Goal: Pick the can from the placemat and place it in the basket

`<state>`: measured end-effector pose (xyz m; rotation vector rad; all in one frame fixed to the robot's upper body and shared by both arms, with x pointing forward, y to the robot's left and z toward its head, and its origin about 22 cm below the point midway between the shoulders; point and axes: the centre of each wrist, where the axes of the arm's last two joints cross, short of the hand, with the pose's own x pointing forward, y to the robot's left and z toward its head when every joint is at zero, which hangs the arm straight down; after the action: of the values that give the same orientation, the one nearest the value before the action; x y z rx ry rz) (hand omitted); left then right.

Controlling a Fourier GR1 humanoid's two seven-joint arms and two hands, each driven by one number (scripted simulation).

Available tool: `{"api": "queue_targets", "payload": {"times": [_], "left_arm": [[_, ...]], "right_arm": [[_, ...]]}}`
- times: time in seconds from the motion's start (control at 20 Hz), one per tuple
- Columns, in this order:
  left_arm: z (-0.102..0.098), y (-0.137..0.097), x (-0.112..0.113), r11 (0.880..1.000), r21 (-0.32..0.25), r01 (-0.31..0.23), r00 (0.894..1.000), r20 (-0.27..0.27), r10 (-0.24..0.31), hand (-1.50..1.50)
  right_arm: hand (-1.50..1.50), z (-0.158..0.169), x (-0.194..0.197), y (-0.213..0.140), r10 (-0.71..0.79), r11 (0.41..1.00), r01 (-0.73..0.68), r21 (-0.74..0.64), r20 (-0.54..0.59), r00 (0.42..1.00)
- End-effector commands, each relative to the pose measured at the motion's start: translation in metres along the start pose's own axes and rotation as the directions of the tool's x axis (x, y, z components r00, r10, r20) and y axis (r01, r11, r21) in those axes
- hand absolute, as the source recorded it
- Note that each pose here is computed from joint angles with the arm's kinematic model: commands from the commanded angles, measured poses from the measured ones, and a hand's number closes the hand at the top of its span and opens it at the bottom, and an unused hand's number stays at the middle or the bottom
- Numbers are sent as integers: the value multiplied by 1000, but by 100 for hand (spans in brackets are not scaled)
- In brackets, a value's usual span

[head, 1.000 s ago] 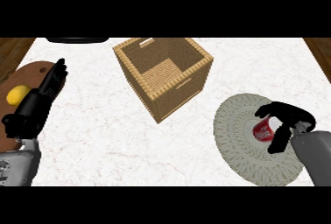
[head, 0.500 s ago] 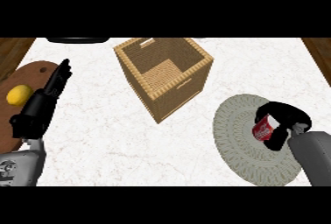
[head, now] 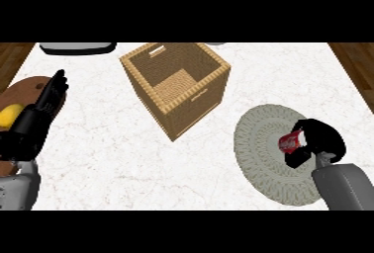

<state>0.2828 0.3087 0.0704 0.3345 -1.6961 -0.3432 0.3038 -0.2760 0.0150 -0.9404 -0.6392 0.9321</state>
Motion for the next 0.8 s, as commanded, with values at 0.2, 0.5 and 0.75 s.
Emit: {"api": "queue_targets", "payload": {"times": [0.2, 0.5, 0.75], "left_arm": [[13, -5, -2, 1000, 7, -2, 1000, -9, 2, 0], [12, -3, -11, 1000, -14, -10, 1000, -11, 10, 0], [2, 3, 0, 1000, -28, -1, 1000, 9, 2, 0]], "right_arm": [[150, 70, 27, 6, -269, 900, 158, -407, -232, 935], [150, 145, 69, -61, -512, 568, 477, -671, 166, 843], [150, 213, 87, -90, -496, 441, 575, -689, 346, 796]]}}
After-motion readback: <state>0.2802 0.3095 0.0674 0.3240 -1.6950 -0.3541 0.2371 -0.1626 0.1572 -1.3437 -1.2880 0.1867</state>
